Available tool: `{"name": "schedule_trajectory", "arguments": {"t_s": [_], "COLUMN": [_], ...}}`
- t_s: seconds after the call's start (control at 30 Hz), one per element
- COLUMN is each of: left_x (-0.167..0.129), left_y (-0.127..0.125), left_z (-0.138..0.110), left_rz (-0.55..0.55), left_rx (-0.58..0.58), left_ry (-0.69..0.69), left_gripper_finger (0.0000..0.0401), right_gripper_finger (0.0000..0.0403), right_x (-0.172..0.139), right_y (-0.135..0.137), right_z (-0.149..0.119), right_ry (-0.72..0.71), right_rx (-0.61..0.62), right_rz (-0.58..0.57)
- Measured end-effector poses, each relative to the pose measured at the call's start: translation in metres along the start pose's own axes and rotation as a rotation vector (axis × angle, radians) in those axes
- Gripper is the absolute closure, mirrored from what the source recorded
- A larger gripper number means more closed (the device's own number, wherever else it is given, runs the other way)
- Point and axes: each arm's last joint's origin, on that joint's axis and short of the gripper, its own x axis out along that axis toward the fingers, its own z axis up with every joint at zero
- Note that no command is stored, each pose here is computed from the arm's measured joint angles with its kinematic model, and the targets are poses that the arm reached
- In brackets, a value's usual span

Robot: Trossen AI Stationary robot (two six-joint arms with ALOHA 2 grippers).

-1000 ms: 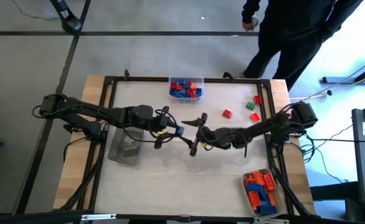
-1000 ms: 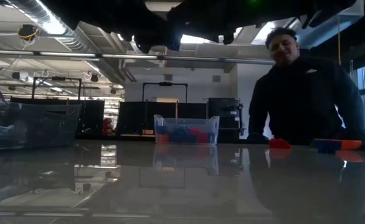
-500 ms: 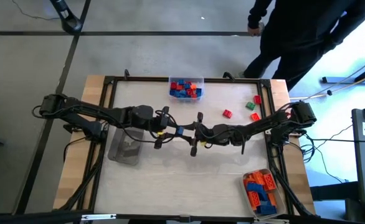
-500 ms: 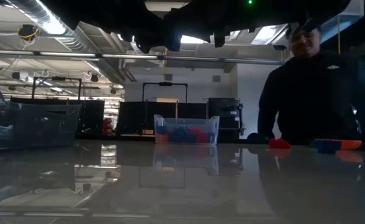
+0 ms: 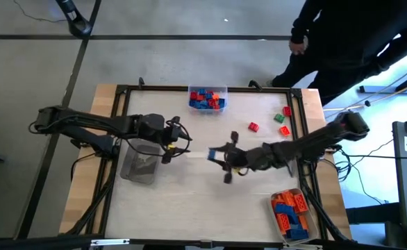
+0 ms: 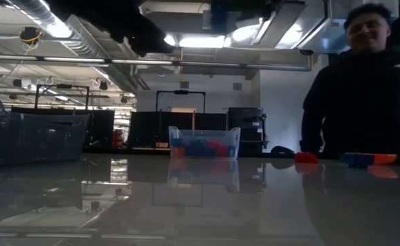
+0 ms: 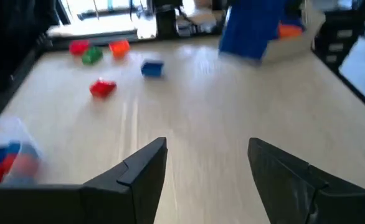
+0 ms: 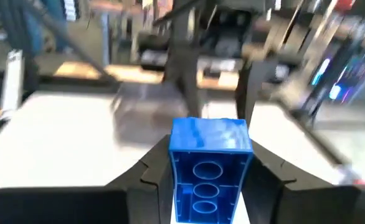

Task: Sort blocks by size
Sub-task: Put the blue 8 stud game piece into the gray bin

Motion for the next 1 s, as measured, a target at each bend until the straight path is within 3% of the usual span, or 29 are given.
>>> {"name": "schedule_trajectory", "arguments": {"t_s": [0.17,0.3,0.53,0.77,0.87,1.0], "left_x": [-0.009,-0.009,-0.007,-0.007,-0.007,-0.007], "left_y": [-0.001,-0.001,-0.001,-0.001,-0.001,0.0], "left_z": [-0.005,-0.008,-0.007,-0.007,-0.005,-0.002], "left_rz": [-0.008,-0.008,-0.007,-0.007,-0.005,-0.001], "left_rx": [-0.004,-0.01,-0.01,0.021,0.046,0.052], "left_ry": [0.069,0.094,0.086,0.084,0.066,0.036], "left_gripper_finger": [0.0188,0.0188,0.0187,0.0187,0.0187,0.0187], "right_gripper_finger": [0.027,0.0262,0.0264,0.0263,0.0262,0.0247], "right_x": [-0.044,-0.076,-0.131,-0.184,-0.202,-0.214], "right_y": [0.016,0.035,0.067,0.096,0.107,0.121], "right_z": [0.023,0.016,-0.016,-0.03,-0.038,-0.052], "right_ry": [0.246,0.533,0.93,1.149,1.257,1.379], "right_rx": [0.195,0.448,0.847,1.171,1.236,1.172], "right_rz": [0.097,0.128,-0.035,-0.225,-0.319,-0.39]}}
